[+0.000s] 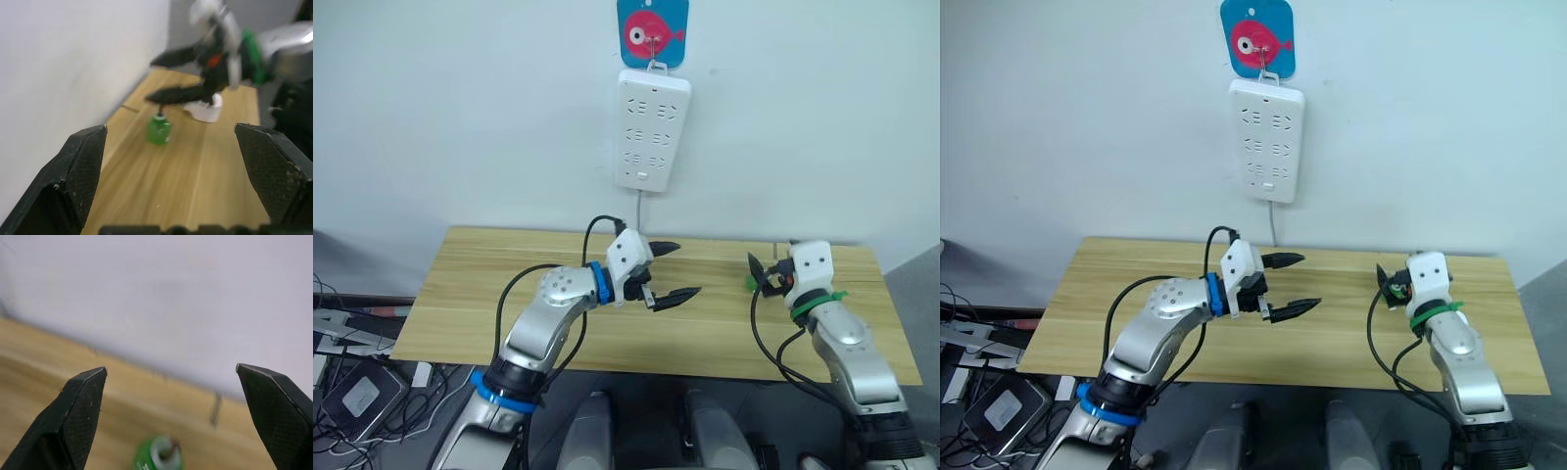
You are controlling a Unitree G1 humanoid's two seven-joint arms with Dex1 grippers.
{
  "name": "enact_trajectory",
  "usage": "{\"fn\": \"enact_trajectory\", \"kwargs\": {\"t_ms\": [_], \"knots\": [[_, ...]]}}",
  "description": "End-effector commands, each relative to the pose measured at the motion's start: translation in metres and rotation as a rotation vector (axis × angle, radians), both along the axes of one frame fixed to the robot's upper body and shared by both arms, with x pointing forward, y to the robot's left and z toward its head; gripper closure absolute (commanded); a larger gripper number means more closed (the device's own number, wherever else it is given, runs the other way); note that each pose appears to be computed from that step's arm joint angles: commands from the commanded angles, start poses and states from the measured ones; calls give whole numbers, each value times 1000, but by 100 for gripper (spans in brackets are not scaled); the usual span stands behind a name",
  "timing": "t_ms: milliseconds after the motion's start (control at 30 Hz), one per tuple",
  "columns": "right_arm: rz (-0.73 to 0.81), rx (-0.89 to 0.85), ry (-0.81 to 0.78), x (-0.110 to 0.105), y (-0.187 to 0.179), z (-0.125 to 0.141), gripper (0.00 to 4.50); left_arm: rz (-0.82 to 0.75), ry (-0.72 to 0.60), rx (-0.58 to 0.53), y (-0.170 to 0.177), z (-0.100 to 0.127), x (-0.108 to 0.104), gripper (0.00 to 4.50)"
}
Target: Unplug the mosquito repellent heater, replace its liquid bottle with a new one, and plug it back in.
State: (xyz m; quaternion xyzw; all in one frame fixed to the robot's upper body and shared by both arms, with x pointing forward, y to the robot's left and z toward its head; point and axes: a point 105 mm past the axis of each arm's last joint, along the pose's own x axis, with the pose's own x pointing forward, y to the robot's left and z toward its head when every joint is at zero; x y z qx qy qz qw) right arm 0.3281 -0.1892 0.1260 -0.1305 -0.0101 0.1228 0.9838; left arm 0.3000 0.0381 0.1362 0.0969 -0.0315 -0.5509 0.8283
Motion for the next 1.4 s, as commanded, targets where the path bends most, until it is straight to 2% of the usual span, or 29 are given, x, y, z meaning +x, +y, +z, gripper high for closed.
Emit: {"fn": "enact_trajectory", "kwargs": {"t_ms": [33,67,133,300,467,600,800,967,1133,1267,1400], "knots": [[302,60,29,-15,44,31,6,138,-56,-47,18,5,-10,0],[378,52,41,-20,53,36,6,183,-53,-53,23,1,-12,0],[557,-4,66,-30,72,45,6,377,-62,-43,48,-14,-15,0],[767,-36,134,-41,88,52,6,728,-57,-24,102,-39,-29,0],[862,-77,172,-43,96,52,6,829,-8,-56,118,-66,-52,0],[897,-80,197,-46,100,51,6,954,37,-86,130,-87,-43,0],[940,-117,253,-59,99,45,6,1021,23,-86,139,-108,-15,0],[937,-105,272,-64,101,51,6,889,15,-68,108,-125,8,0],[1011,-66,277,-81,113,64,6,879,-7,-83,100,-128,25,0],[1012,-60,264,-82,118,71,6,894,-22,-80,101,-130,36,0],[983,-60,266,-79,115,71,6,885,-31,-82,98,-131,39,0]]}}
